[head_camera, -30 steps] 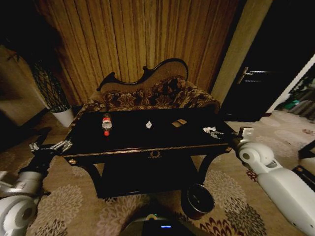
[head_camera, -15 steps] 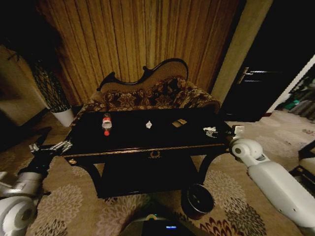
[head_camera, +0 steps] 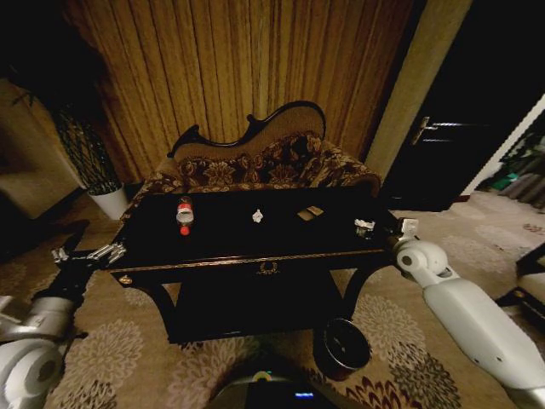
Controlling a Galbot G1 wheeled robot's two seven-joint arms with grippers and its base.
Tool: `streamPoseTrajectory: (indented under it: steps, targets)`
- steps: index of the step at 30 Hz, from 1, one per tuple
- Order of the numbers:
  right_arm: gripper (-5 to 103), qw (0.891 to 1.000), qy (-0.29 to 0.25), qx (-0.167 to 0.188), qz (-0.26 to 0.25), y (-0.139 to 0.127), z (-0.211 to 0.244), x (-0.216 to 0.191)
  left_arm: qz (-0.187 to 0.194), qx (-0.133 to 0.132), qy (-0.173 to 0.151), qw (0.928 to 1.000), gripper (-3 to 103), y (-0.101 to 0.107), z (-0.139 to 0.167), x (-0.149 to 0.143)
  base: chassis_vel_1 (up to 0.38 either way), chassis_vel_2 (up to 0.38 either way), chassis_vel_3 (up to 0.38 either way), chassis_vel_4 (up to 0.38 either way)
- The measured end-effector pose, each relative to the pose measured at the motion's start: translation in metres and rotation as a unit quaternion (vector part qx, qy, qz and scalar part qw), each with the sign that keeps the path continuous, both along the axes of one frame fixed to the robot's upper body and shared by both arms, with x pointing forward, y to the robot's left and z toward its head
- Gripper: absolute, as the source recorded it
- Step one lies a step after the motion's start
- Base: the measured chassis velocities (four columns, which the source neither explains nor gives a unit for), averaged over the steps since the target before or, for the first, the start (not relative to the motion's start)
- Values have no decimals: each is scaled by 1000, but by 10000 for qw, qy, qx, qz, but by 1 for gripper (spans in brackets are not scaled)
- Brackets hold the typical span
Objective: Move to the front of the table and place the trash on the table into the trash bin.
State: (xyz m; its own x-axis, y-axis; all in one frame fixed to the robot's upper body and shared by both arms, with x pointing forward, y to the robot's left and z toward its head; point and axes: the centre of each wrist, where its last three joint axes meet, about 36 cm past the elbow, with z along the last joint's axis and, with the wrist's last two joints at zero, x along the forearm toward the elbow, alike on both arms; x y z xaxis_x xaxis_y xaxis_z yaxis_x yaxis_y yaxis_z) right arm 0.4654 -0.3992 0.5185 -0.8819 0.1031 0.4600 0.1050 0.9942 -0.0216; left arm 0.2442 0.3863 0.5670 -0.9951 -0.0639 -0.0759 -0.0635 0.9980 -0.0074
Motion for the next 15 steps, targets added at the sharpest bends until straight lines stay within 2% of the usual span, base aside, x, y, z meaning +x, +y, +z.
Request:
streamPoseTrajectory:
  steps: [2,3,5,8,9,11,13,14,15]
  targets:
    - [49,10000,-40,-6,-20,-1,-1,0,-1,0,-4,10000,100,0,0,0,0,0,0,0]
    - [49,10000,-40,-6,-20,-1,-1,0,-1,0,-4,10000,100,0,0,0,0,0,0,0]
    - [38,10000,-43,-10,-28,-1,-2,0,-10,-3,-8,10000,100,0,0,1,0,0,0,0]
    - [33,10000,-38,-13,-34,-1,-3,-1,-21,-6,-12,10000,100,0,0,1,0,0,0,0]
    - [22,10000,-39,-14,-39,-2,-3,-1,-26,-7,-14,10000,100,-1,0,1,0,0,0,0]
    - [22,10000,-41,-14,-41,-2,-3,-1,-30,-10,-12,10000,100,-1,0,2,0,0,0,0]
    - [12,10000,-36,-14,-39,-2,-4,-2,-37,-12,-7,10000,100,-1,-1,2,0,0,0,0]
    - [12,10000,-36,-14,-39,-2,-4,-2,-37,-12,-7,10000,100,-1,-1,2,0,0,0,0]
    - [6,10000,-32,-15,-37,-1,-4,-3,-39,-12,-3,10000,100,-1,-1,2,0,0,0,0]
